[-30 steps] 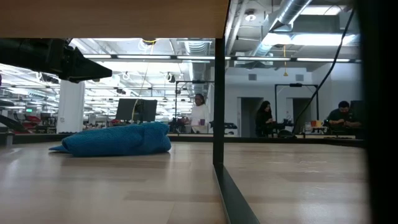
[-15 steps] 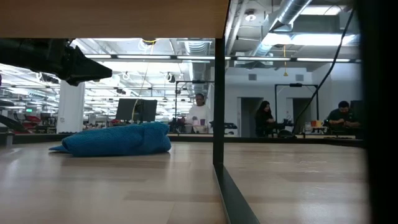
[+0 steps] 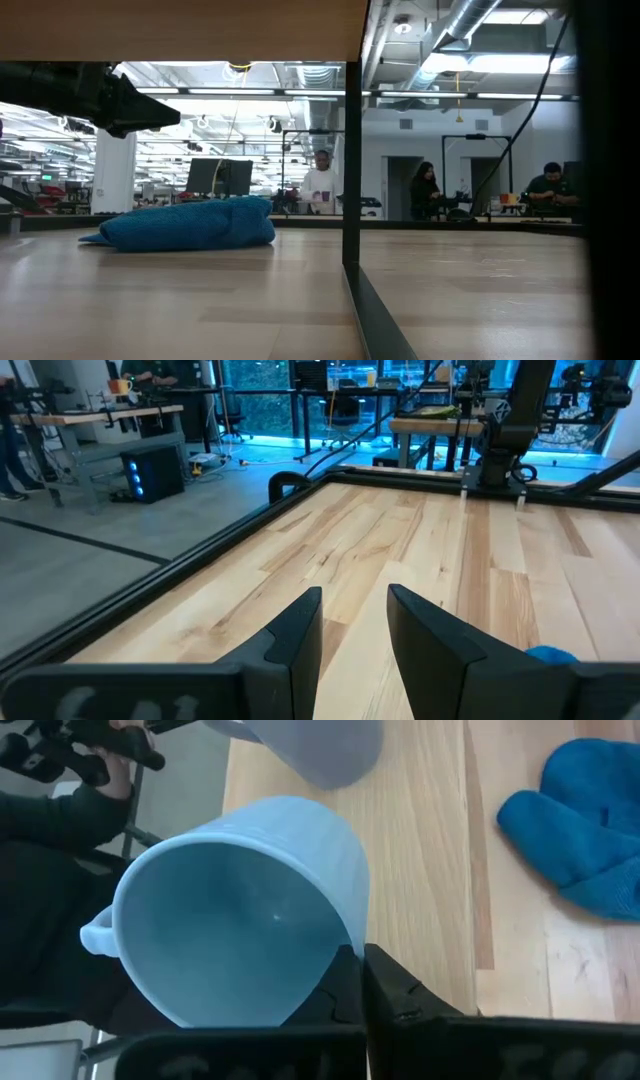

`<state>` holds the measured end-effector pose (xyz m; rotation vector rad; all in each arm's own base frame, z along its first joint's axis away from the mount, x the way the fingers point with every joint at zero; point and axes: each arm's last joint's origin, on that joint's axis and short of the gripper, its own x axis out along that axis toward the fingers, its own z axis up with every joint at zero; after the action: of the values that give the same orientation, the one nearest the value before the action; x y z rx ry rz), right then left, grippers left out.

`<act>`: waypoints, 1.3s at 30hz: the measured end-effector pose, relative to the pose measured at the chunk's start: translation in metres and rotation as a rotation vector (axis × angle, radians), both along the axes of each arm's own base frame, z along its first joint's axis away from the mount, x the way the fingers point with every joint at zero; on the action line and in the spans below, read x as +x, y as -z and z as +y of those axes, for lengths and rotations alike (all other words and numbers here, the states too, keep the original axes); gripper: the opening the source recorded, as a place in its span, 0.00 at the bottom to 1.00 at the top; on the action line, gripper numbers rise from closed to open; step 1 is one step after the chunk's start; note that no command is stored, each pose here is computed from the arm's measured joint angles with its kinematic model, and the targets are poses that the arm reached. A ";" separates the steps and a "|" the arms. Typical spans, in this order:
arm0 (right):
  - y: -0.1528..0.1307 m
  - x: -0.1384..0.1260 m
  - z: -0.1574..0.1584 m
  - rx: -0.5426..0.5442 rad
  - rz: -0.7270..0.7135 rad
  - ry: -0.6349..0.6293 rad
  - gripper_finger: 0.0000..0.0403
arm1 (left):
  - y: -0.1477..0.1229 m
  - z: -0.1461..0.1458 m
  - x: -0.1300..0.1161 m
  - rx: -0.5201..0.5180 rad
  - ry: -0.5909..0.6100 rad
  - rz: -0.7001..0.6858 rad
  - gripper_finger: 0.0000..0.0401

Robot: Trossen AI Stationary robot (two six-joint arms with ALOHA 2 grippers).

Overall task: Stack small to large cups/mugs on shelf
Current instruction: Put the light blue cup on the shelf

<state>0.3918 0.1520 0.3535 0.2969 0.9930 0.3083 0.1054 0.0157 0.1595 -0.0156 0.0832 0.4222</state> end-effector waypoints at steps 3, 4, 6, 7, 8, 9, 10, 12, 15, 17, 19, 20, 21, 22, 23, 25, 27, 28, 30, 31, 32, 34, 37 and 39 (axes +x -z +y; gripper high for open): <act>0.013 0.006 0.002 -0.018 0.034 -0.014 0.00 | 0.000 0.000 0.000 0.000 0.000 0.000 0.27; 0.017 0.008 0.003 -0.025 0.043 -0.030 0.00 | 0.000 0.000 0.000 0.000 0.000 0.000 0.27; 0.019 0.012 0.005 -0.018 0.023 -0.054 0.00 | 0.000 0.000 0.000 0.000 0.000 0.000 0.27; 0.022 0.010 0.004 -0.031 0.052 -0.054 0.00 | 0.000 0.000 0.000 0.000 0.000 0.000 0.27; 0.022 0.009 0.004 -0.030 0.061 -0.060 0.00 | 0.000 0.000 0.000 0.000 0.000 0.002 0.27; 0.021 0.009 0.004 -0.027 0.051 -0.062 0.00 | 0.000 0.000 0.000 0.000 0.000 0.004 0.27; 0.021 0.010 0.004 -0.030 0.046 -0.059 0.00 | 0.000 0.000 0.000 0.000 0.000 0.004 0.27; 0.021 0.010 0.004 -0.029 0.044 -0.059 0.00 | 0.000 0.000 0.000 0.000 -0.001 0.006 0.27; 0.020 0.011 0.005 -0.026 0.032 -0.058 0.00 | 0.000 0.000 0.000 0.013 0.001 0.012 0.27; 0.020 0.010 0.005 -0.027 0.036 -0.058 0.00 | 0.000 0.000 0.000 0.017 0.001 0.014 0.27; 0.020 0.010 0.005 -0.026 0.036 -0.059 0.00 | 0.000 0.000 0.000 0.018 0.001 0.014 0.27; 0.020 0.010 0.005 -0.026 0.036 -0.059 0.00 | 0.000 0.000 0.000 0.018 0.001 0.014 0.27; 0.020 0.010 0.005 -0.025 0.036 -0.060 0.01 | 0.000 0.000 0.000 0.018 0.001 0.014 0.27; 0.020 0.010 0.005 -0.025 0.037 -0.060 0.01 | 0.000 0.000 0.000 0.017 0.001 0.014 0.27; 0.020 0.010 0.005 -0.024 0.037 -0.061 0.01 | 0.000 0.000 0.000 0.017 0.001 0.014 0.27; 0.020 0.010 0.005 -0.024 0.038 -0.060 0.02 | 0.000 0.000 0.000 0.017 0.001 0.014 0.27; 0.020 0.010 0.005 -0.024 0.038 -0.060 0.03 | 0.000 0.000 0.000 0.017 0.001 0.014 0.27; 0.020 0.010 0.005 -0.022 0.040 -0.057 0.04 | 0.000 0.000 0.000 0.017 0.001 0.014 0.27; 0.020 0.010 0.004 -0.016 0.045 -0.046 0.05 | 0.000 0.000 0.000 0.017 0.001 0.014 0.27; 0.020 0.011 0.004 -0.011 0.048 -0.038 0.05 | 0.000 0.000 0.000 0.017 0.001 0.014 0.27; 0.020 0.011 0.003 -0.008 0.050 -0.031 0.06 | 0.000 0.000 0.000 0.017 0.001 0.014 0.27; 0.020 0.011 0.002 -0.008 0.050 -0.028 0.06 | 0.000 0.000 0.000 0.017 0.001 0.014 0.27; 0.020 0.011 0.002 -0.012 0.047 -0.034 0.05 | 0.000 0.000 0.000 0.017 0.001 0.014 0.27; 0.020 0.011 0.002 -0.017 0.044 -0.042 0.04 | 0.000 0.000 0.000 0.017 0.001 0.014 0.27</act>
<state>0.4031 0.1541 0.3331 0.2688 1.0459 0.3327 0.1057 0.0158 0.1590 0.0042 0.0933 0.4221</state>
